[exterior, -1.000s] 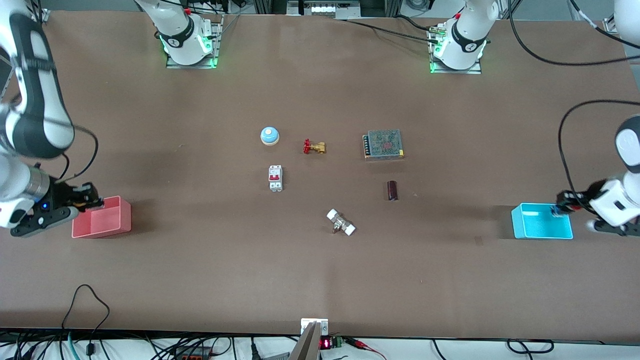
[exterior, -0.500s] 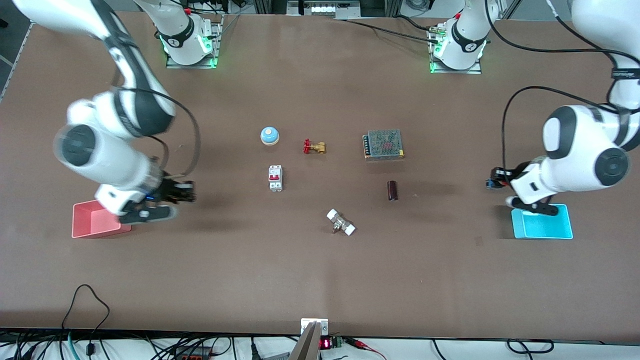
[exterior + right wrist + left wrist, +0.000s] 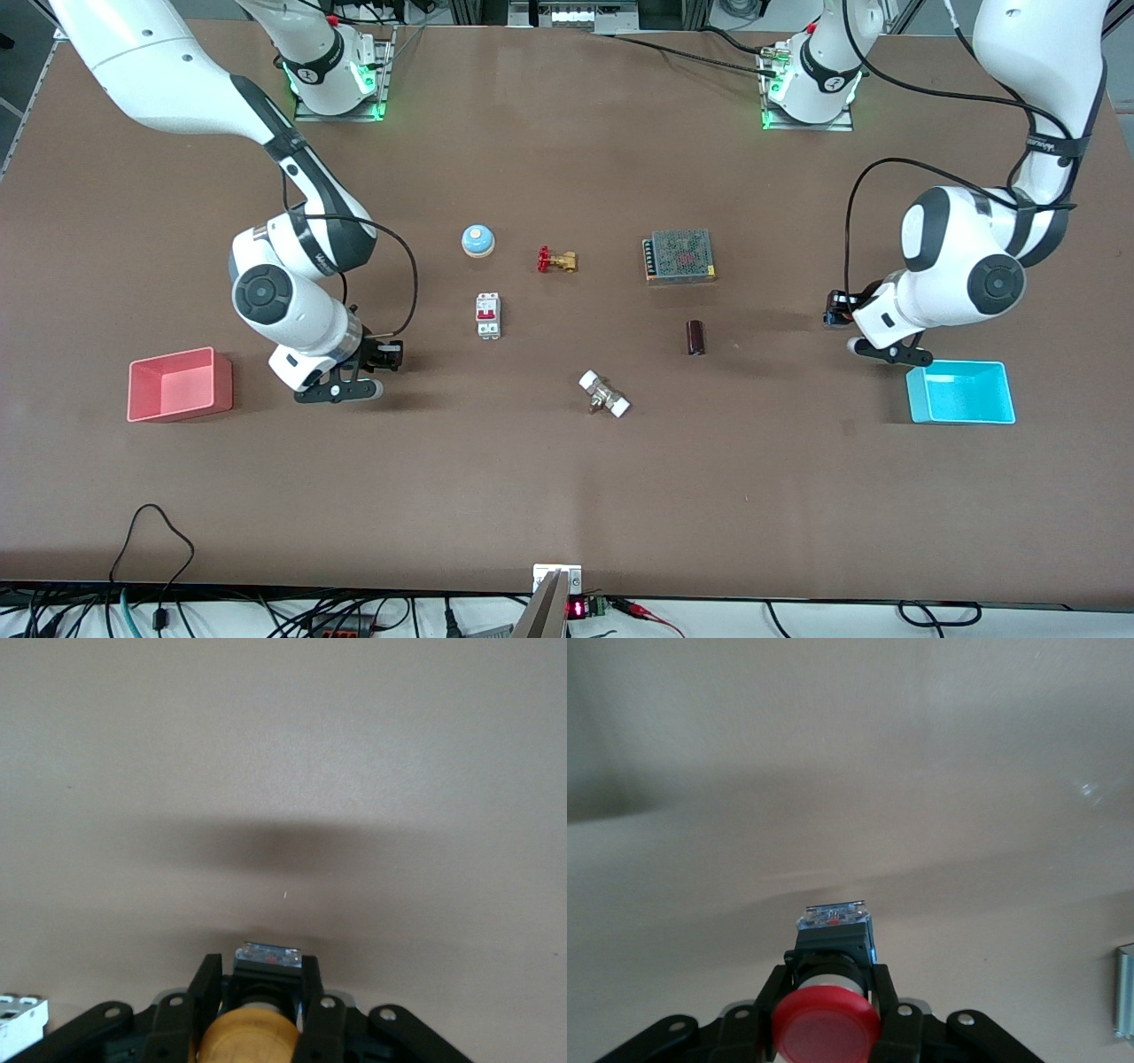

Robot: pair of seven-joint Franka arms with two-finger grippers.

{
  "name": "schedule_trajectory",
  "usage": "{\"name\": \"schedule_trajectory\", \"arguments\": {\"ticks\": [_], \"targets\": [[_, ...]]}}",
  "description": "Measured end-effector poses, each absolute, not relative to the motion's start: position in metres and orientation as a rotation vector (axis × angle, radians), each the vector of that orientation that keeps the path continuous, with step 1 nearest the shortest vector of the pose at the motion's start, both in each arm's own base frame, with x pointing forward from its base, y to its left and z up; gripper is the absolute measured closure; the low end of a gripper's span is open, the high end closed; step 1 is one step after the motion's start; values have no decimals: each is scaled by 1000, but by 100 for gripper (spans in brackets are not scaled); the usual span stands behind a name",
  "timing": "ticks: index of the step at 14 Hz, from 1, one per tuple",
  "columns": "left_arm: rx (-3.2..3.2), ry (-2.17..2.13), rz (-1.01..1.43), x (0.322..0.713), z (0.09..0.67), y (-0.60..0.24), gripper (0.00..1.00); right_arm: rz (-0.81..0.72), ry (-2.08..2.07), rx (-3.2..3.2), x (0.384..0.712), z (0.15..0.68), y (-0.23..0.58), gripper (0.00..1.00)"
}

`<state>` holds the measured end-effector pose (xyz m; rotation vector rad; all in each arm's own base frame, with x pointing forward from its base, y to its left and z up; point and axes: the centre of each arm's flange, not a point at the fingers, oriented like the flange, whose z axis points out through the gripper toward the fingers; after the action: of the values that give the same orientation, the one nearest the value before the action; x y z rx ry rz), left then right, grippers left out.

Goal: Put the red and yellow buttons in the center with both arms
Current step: 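Lift the yellow button with the right gripper while the left lifts red, then set the buttons on the table and open both grippers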

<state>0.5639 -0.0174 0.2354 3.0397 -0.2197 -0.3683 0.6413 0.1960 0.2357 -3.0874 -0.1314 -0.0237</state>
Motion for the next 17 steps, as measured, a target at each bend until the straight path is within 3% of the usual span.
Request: {"name": "schedule_trajectory", "arguments": {"ticks": [8, 11, 14, 17], "targets": [[3030, -204, -413, 551, 202, -18, 58, 2, -148, -3084, 636, 222, 204, 60], [3039, -203, -361, 560, 211, -17, 33, 4, -168, -3092, 635, 214, 204, 60], [3064, -199, -178, 600, 274, -14, 4, -2, -173, -3091, 635, 211, 205, 56], [3085, -168, -7, 634, 354, 0, 0, -9, -171, -3090, 636, 211, 204, 33]]}}
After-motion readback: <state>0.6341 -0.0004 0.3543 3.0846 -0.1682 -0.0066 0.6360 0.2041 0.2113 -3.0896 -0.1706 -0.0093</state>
